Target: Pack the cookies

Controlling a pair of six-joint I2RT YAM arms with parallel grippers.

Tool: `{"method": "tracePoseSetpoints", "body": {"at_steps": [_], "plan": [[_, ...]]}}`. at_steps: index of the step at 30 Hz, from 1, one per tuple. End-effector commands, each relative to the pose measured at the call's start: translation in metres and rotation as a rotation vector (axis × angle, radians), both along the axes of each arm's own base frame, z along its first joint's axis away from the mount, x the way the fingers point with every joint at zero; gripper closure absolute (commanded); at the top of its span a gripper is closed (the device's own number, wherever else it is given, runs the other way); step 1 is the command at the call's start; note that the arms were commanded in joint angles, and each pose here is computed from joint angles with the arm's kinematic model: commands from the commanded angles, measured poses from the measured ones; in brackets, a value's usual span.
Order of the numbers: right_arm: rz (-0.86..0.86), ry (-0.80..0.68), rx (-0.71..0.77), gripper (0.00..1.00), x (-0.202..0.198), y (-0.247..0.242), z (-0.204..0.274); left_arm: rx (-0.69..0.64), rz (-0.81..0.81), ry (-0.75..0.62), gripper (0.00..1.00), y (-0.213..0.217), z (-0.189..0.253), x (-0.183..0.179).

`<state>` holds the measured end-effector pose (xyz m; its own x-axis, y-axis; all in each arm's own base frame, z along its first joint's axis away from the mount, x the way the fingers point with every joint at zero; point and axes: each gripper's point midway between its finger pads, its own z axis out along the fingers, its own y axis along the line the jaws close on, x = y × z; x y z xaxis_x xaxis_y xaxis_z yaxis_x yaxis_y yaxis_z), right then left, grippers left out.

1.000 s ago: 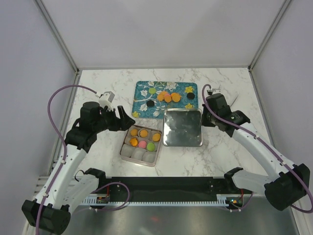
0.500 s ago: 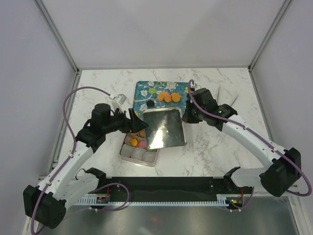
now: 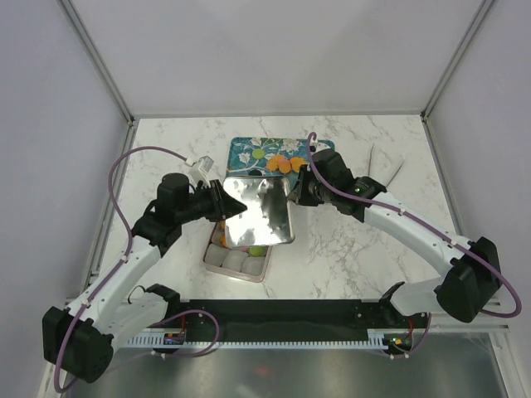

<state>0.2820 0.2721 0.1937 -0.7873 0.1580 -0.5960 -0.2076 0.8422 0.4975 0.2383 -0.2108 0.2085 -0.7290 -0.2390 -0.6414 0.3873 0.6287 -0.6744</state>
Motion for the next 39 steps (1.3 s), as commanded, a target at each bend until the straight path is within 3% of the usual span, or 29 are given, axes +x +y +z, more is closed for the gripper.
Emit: {"method": "tracePoseSetpoints", "body": {"at_steps": [1, 4, 5, 6, 8, 12, 16, 25, 30, 37, 39], "plan": [[-0.022, -0.075, 0.091, 0.87, 0.013, 0.013, 0.027, -0.054, -0.015, -0.023, 0.8, -0.007, 0.018, 0.001], [-0.047, -0.102, 0.052, 0.73, 0.017, 0.004, 0.025, -0.056, -0.011, -0.024, 0.91, -0.007, 0.023, 0.0], [-0.063, -0.115, 0.036, 0.6, 0.017, -0.002, 0.025, -0.054, -0.006, -0.017, 0.94, -0.006, 0.025, 0.0], [-0.067, -0.129, 0.004, 0.54, 0.018, -0.007, 0.023, -0.054, -0.003, -0.01, 0.97, -0.006, 0.026, 0.0], [-0.097, -0.164, -0.052, 0.42, 0.018, -0.022, 0.025, -0.055, 0.002, -0.003, 0.98, -0.006, 0.03, 0.002], [-0.069, -0.348, -0.187, 0.26, 0.004, -0.033, 0.05, -0.027, 0.028, 0.071, 0.98, -0.005, 0.034, 0.006], [0.11, -0.549, -0.332, 0.22, -0.046, 0.0, 0.067, -0.069, 0.008, 0.15, 0.98, -0.013, 0.05, 0.01], [0.254, -0.85, -0.612, 0.14, -0.112, 0.03, 0.07, -0.173, -0.013, 0.364, 0.98, -0.012, 0.057, 0.022], [0.28, -0.987, -0.824, 0.13, -0.122, 0.042, 0.075, -0.221, -0.013, 0.403, 0.98, -0.01, 0.066, 0.019], [0.306, -1.102, -0.982, 0.16, -0.122, 0.052, 0.075, -0.259, -0.041, 0.437, 0.98, -0.01, 0.07, 0.004], [0.292, -1.124, -0.954, 0.18, -0.122, 0.058, 0.08, -0.266, -0.048, 0.445, 0.98, -0.01, 0.07, -0.001]]}}
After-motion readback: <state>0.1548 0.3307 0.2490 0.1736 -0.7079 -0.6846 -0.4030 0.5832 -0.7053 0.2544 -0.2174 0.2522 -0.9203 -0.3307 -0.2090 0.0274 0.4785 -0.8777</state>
